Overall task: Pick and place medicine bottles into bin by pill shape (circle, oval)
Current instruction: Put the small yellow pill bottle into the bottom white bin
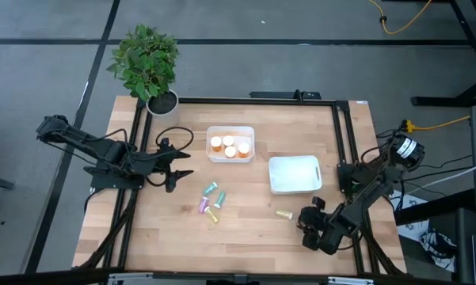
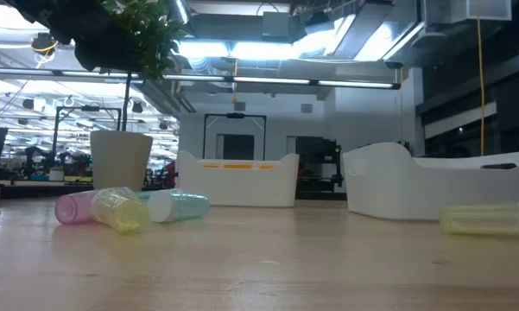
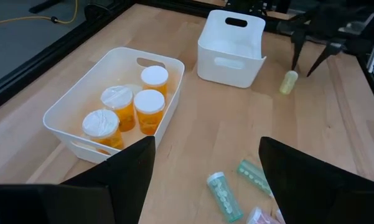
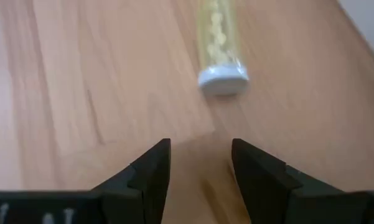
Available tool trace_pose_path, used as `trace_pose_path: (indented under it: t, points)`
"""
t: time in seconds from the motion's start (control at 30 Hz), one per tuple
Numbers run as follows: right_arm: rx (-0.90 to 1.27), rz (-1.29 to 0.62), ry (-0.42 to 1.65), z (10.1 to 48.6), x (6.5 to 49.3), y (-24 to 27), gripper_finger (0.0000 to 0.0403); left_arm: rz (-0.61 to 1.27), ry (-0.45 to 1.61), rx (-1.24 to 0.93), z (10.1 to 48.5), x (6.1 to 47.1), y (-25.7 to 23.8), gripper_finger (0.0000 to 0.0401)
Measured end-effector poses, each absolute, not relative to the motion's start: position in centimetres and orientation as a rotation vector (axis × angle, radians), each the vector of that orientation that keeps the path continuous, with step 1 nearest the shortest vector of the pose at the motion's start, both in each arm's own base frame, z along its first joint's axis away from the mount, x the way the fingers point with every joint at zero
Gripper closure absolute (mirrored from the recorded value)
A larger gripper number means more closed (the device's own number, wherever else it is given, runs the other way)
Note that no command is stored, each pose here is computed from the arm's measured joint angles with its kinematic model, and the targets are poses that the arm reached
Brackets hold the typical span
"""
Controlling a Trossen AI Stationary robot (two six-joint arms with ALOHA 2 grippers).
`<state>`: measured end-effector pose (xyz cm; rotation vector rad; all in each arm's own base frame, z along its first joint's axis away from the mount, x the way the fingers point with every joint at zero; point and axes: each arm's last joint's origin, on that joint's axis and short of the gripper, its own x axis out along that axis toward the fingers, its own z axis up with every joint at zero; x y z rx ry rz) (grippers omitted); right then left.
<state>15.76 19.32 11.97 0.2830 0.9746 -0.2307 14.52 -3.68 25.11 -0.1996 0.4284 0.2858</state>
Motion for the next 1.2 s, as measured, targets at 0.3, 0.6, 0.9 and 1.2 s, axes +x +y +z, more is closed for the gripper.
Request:
trace_pose_path:
  t: [0.3,0.6,0.9,1.2]
  points:
    - [0.275,-0.252,0.809,9.6,14.5,17.6,0.0230,0.286,0.428,-0.200,25.1,14.5,-3.7,0.0120]
    - [0.169,-0.200,0.785,9.4,14.5,17.5,0.0230,0.286,0.428,-0.200,25.1,14.5,-3.7,0.0120]
    - [0.119,-0.179,0.768,9.2,15.0,17.6,0.0230,0.286,0.428,-0.200,25.1,14.5,-3.7,0.0120]
    - [0.147,-0.171,0.748,9.3,15.3,17.8,0.0230,0.286,0.428,-0.200,25.1,14.5,-3.7,0.0120]
